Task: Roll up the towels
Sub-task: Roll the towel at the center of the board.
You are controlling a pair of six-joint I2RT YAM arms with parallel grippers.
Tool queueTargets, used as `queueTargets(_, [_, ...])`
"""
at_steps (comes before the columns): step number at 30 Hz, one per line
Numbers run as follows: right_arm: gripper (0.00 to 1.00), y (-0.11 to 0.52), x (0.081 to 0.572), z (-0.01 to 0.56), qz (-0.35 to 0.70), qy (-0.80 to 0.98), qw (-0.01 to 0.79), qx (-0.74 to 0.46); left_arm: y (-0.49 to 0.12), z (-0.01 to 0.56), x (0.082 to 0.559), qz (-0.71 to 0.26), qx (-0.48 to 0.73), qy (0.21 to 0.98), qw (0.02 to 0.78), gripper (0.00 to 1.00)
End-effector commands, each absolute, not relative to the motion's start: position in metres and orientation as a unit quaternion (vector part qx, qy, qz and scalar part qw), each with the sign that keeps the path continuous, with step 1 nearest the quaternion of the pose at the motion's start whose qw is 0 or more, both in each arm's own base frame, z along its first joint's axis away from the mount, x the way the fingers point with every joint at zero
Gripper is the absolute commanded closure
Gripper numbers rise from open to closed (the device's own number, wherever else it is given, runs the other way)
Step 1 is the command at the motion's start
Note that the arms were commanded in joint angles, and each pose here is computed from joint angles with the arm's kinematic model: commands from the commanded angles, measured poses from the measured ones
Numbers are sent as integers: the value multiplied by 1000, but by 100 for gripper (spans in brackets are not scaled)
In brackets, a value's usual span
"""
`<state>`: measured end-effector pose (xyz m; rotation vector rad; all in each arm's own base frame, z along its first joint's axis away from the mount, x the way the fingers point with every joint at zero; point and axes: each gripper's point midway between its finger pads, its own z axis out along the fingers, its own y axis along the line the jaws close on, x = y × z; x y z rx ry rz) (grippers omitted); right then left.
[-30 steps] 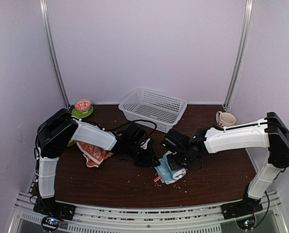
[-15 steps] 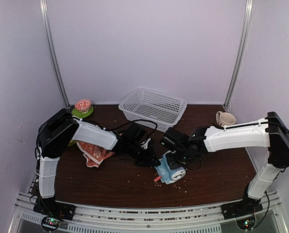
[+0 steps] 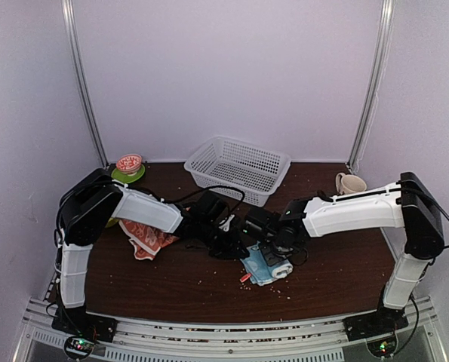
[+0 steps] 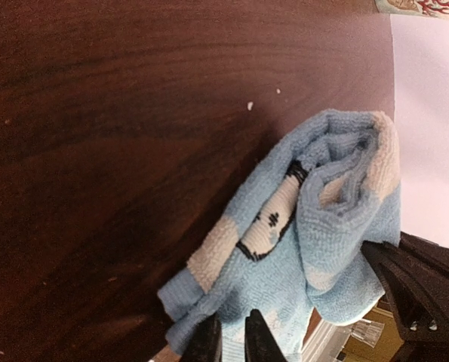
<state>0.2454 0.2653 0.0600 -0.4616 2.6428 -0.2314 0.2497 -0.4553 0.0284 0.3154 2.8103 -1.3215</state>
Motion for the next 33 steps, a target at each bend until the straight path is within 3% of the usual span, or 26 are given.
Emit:
queueTargets(1, [100,257,248,65,-115,950,231,-173,-455,20,250,-411,106,905,11,87])
queueTargets(12, [53,271,245,68,14,967,219,-132,-453,17,249,-408,108,907,9,87])
queueTargets(19, [34,274,244,64,51,970,202,-123,-453,17,248,-408,109,906,8,87])
queueTargets(23, [32,275,241,55,44,973,186,-132,-453,17,248,-408,109,906,8,87])
queueTargets(26, [36,271,240,47,30,975,175,-135,-454,18,248,-410,111,905,8,87])
queueTargets(30, [50,259,240,40,-11,976,166,-140,-454,18,248,-409,110,906,8,87])
queueTargets(33, [66,251,241,37,-42,975,163,-146,-454,18,248,-410,110,905,8,87])
